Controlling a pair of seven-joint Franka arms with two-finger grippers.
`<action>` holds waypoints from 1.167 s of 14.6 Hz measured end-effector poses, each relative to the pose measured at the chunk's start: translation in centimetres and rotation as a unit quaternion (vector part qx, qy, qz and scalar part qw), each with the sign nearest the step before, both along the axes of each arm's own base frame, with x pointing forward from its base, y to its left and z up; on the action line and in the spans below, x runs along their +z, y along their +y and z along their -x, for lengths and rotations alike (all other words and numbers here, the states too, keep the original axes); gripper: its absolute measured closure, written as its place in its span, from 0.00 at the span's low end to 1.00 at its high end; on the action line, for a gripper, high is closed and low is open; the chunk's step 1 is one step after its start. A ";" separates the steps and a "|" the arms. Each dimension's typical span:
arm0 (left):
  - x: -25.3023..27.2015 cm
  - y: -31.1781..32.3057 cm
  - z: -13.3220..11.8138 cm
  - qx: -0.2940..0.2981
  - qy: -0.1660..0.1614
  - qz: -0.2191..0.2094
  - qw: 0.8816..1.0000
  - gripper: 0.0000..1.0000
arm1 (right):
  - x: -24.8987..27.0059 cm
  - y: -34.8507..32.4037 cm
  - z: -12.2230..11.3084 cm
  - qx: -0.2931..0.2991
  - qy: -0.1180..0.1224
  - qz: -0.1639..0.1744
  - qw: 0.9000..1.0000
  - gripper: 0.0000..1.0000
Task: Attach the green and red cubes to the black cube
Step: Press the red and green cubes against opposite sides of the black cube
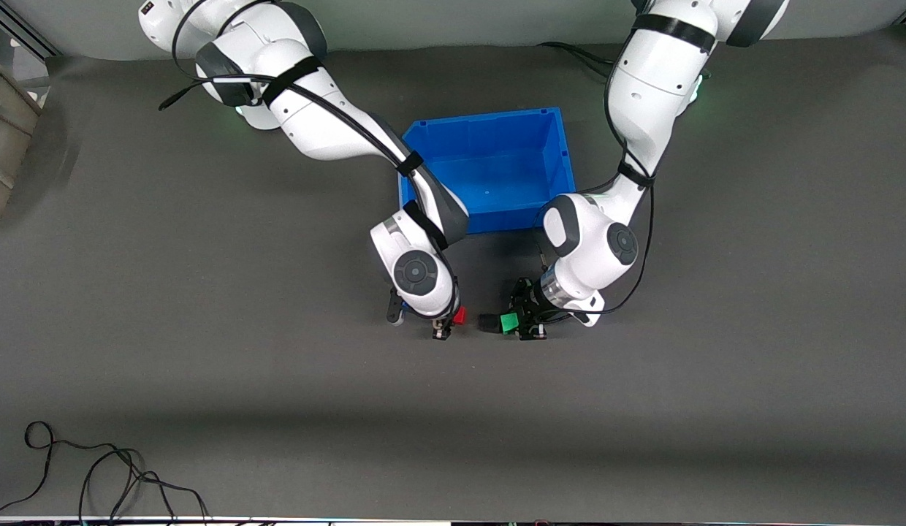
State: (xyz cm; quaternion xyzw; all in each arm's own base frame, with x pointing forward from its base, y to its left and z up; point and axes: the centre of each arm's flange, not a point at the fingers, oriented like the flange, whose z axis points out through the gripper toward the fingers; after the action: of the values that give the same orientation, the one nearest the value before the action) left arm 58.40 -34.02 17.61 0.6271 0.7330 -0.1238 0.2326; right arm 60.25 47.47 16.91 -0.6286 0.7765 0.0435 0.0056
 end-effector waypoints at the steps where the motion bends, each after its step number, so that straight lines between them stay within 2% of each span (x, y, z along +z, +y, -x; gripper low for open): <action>1: -0.1 -0.1 -0.1 0.000 0.000 0.000 1.000 0.60 | 0.0 0.1 0.0 -0.002 -0.001 0.001 1.000 0.60; 6: 0.0 -0.7 0.0 -0.005 -0.002 0.002 1.000 0.60 | 0.7 0.6 -0.4 -0.004 -0.010 -0.006 1.000 0.60; 10: 0.0 -2.8 1.2 -0.022 -0.003 0.001 1.000 0.60 | 1.0 0.8 -1.3 -0.008 -0.021 -0.010 1.000 0.60; 15: 0.0 -3.1 1.4 -0.025 -0.004 0.001 1.000 0.59 | 0.5 0.6 -1.5 -0.009 -0.022 -0.008 1.000 0.60; 17: 0.0 -3.1 1.4 -0.025 -0.005 0.001 1.000 0.44 | 0.4 0.6 -1.5 -0.009 -0.022 -0.007 1.000 0.60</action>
State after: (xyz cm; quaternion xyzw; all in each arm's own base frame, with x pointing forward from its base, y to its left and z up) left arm 57.00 -37.13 17.65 0.6457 0.7157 -0.1276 0.2335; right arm 61.72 48.06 17.33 -0.6223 0.7815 0.0354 0.0274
